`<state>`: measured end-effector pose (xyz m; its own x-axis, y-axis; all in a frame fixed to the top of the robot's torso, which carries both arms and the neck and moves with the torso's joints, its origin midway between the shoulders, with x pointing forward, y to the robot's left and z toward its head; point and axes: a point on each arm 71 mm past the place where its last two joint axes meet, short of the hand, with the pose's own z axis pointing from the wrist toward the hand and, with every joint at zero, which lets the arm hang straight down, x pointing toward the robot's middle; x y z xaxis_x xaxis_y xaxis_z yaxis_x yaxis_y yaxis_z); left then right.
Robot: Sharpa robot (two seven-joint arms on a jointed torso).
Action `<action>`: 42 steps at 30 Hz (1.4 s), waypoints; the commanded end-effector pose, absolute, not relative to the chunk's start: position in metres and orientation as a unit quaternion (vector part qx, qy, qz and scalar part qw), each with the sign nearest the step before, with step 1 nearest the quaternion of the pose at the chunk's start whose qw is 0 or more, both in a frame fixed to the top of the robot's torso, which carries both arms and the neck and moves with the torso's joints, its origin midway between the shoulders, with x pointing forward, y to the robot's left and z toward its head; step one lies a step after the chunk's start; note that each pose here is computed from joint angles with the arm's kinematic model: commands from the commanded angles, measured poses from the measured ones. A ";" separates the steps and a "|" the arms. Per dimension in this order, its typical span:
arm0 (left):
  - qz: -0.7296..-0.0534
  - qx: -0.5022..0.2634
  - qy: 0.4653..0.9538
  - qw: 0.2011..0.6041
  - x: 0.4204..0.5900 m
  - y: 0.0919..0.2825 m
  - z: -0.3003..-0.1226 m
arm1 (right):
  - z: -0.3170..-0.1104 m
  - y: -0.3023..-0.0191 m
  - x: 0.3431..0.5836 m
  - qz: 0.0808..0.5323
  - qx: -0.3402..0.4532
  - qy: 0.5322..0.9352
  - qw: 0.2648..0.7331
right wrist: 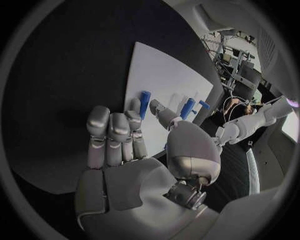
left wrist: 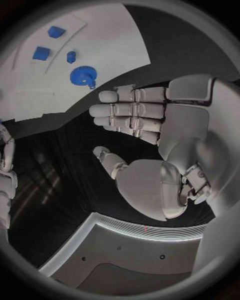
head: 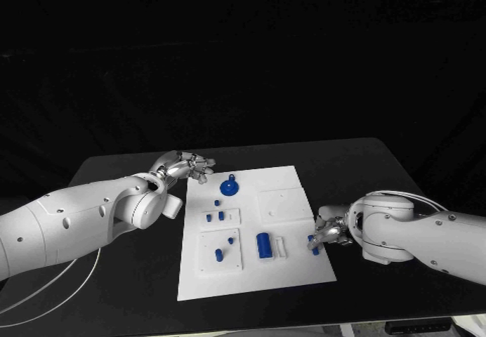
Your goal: Assemble the parts on the task board
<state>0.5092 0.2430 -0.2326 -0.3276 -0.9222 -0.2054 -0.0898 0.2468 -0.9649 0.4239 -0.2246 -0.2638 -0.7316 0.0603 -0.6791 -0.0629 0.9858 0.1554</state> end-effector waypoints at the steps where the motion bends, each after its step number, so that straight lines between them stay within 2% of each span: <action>1: -0.485 -0.381 0.660 0.429 0.509 0.241 -0.232 | -0.271 -0.223 0.423 0.065 -0.033 0.922 0.381; 9: -0.485 -0.381 0.660 0.428 0.509 0.241 -0.232 | -0.276 -0.211 0.421 0.051 -0.075 0.912 0.400; 26: -0.486 -0.380 0.662 0.425 0.508 0.241 -0.232 | -0.275 -0.204 0.416 0.030 -0.129 0.906 0.402; 42: -0.487 -0.380 0.662 0.425 0.508 0.241 -0.232 | -0.283 -0.203 0.420 0.029 -0.118 0.909 0.398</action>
<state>0.5079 0.2433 -0.2327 -0.3370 -0.9199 -0.2006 -0.0941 0.2449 -0.9650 0.4258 -0.1942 -0.2666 -0.6207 -0.1558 -0.7684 -0.2494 0.9684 0.0052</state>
